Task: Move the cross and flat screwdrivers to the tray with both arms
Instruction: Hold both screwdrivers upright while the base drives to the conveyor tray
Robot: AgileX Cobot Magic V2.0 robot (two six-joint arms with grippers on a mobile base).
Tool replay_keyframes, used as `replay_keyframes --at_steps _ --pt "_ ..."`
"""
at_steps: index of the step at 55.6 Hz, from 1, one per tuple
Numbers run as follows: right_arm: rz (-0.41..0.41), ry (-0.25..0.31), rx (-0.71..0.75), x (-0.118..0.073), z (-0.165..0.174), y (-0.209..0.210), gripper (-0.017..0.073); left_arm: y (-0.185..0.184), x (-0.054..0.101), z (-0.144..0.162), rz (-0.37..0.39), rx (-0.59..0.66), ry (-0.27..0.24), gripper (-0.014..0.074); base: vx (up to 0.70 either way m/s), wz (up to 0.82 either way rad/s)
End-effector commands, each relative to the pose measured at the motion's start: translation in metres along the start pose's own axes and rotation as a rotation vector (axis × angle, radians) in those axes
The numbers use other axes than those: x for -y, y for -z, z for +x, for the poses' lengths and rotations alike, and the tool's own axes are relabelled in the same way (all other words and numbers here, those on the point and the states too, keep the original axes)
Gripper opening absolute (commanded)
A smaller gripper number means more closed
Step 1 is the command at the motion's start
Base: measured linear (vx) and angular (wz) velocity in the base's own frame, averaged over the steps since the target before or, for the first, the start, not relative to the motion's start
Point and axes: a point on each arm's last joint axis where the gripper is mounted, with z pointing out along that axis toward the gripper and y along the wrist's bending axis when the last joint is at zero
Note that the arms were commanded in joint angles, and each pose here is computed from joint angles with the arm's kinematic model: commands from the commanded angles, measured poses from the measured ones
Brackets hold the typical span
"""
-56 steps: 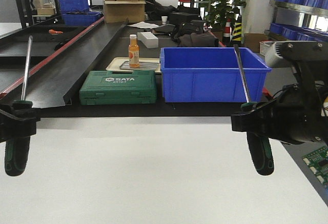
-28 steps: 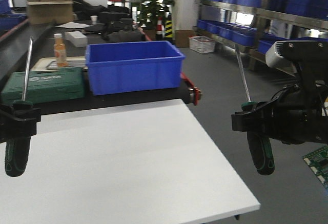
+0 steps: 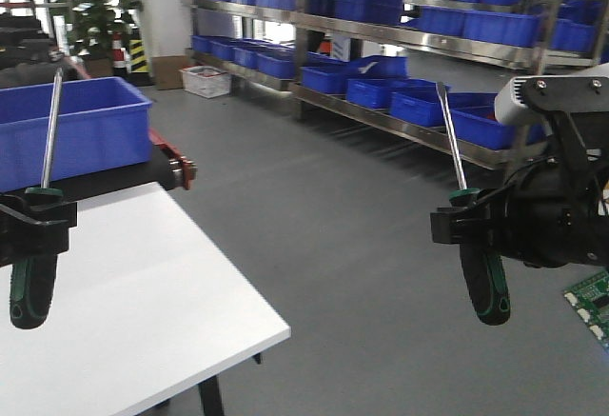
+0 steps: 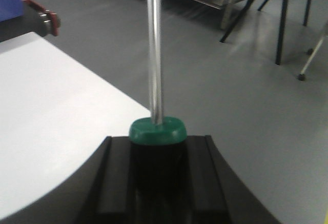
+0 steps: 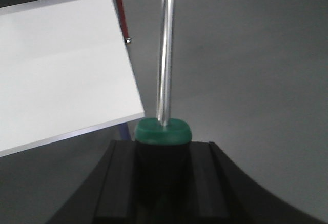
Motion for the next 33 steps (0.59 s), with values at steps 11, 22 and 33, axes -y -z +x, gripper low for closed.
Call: replay_keyframes --at_steps 11,22,33 --pt "-0.009 0.014 0.152 -0.001 -0.0196 0.0173 -0.0008 0.0122 0.0036 -0.0192 0.014 0.142 0.014 0.0003 -0.03 -0.69" --pt "-0.009 0.014 0.152 -0.001 -0.0196 0.0173 -0.0008 0.0122 0.0036 -0.0192 0.014 0.142 0.014 0.0003 0.06 -0.65" --pt "-0.009 0.013 0.152 -0.0011 -0.0196 0.0173 -0.0008 0.0122 0.0036 -0.0192 0.014 0.141 0.014 0.0003 0.14 -0.57"
